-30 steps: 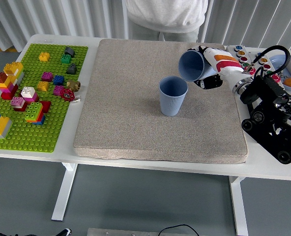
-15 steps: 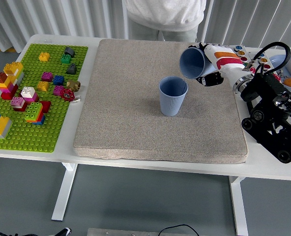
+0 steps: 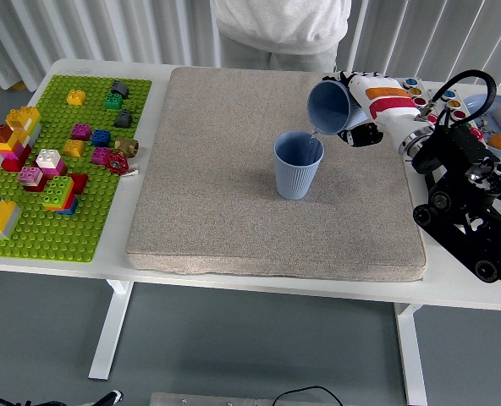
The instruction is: Pick cup pour cup place
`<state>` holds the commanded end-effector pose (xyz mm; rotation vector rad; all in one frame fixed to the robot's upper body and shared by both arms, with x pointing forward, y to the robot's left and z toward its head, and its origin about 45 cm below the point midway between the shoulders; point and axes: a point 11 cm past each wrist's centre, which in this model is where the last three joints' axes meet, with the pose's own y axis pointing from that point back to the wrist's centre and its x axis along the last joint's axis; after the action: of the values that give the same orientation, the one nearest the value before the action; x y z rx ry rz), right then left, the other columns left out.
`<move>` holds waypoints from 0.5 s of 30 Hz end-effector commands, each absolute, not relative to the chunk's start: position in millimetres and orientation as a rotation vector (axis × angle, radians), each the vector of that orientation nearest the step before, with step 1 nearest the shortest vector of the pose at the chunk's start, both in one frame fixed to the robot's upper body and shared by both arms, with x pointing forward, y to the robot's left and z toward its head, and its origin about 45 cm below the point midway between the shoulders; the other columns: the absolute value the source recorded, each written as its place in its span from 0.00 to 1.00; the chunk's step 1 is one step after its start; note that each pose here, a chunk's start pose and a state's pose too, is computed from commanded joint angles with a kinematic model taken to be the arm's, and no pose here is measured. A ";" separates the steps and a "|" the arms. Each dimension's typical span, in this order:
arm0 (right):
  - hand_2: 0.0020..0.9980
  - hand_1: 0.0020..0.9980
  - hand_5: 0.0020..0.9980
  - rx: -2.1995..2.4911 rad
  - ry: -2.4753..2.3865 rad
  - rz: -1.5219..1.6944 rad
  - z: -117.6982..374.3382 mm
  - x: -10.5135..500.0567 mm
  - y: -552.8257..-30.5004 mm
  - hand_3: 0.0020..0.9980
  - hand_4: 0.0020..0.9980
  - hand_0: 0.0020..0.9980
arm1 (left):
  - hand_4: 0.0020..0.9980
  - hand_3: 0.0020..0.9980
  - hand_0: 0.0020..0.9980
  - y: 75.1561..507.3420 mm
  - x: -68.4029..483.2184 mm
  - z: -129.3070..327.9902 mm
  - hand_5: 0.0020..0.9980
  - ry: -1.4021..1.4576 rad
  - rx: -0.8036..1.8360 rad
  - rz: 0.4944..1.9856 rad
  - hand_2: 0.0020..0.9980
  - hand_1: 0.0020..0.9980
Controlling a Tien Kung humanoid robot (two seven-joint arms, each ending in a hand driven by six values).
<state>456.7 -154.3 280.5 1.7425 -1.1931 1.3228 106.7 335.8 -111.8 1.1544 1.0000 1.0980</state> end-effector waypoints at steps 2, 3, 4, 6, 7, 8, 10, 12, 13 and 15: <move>0.82 0.82 0.10 1.742 -1.193 1.325 280.7 456.6 -154.1 0.80 0.75 0.88 | 0.52 0.77 0.77 335.8 106.6 -111.8 1.00 1.000 1.154 1.098 0.87 0.83; 0.82 0.82 0.10 1.740 -1.191 1.328 280.7 456.4 -153.7 0.80 0.75 0.87 | 0.52 0.77 0.77 335.8 106.2 -111.9 1.00 1.001 1.155 1.098 0.87 0.83; 0.82 0.82 0.10 1.739 -1.189 1.330 280.8 456.2 -153.4 0.80 0.75 0.87 | 0.52 0.77 0.77 335.9 105.8 -112.0 1.00 1.002 1.156 1.097 0.87 0.83; 0.82 0.82 0.10 1.732 -1.187 1.339 280.8 455.5 -152.5 0.80 0.75 0.87 | 0.52 0.77 0.77 336.0 104.8 -112.2 1.00 1.004 1.157 1.097 0.87 0.83; 0.82 0.82 0.10 1.727 -1.183 1.347 281.1 455.2 -151.7 0.80 0.75 0.87 | 0.52 0.77 0.77 336.0 104.5 -112.3 1.00 1.005 1.157 1.097 0.87 0.83; 0.82 0.82 0.10 1.723 -1.180 1.351 281.3 455.0 -151.3 0.80 0.75 0.87 | 0.52 0.77 0.77 336.0 104.3 -112.3 1.00 1.005 1.157 1.097 0.87 0.83; 0.82 0.82 0.10 1.718 -1.177 1.359 281.7 454.5 -150.4 0.80 0.75 0.88 | 0.52 0.77 0.77 336.0 104.3 -112.3 1.00 1.005 1.157 1.097 0.87 0.83; 0.82 0.82 0.10 1.704 -1.169 1.375 282.0 453.9 -149.6 0.80 0.75 0.88 | 0.52 0.77 0.77 336.0 104.1 -112.4 1.00 1.006 1.158 1.097 0.87 0.83; 0.82 0.82 0.10 1.700 -1.167 1.379 282.1 453.7 -149.4 0.80 0.75 0.88 | 0.52 0.77 0.77 336.0 104.0 -112.4 1.00 1.006 1.158 1.097 0.87 0.83; 0.81 0.82 0.10 1.698 -1.163 1.385 281.9 453.1 -148.5 0.80 0.75 0.88 | 0.52 0.77 0.77 336.0 103.4 -112.5 1.00 1.007 1.158 1.096 0.87 0.83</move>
<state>453.1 -148.5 281.9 1.6978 -1.1627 1.3845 103.4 336.0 -112.5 1.1584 1.0071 1.0962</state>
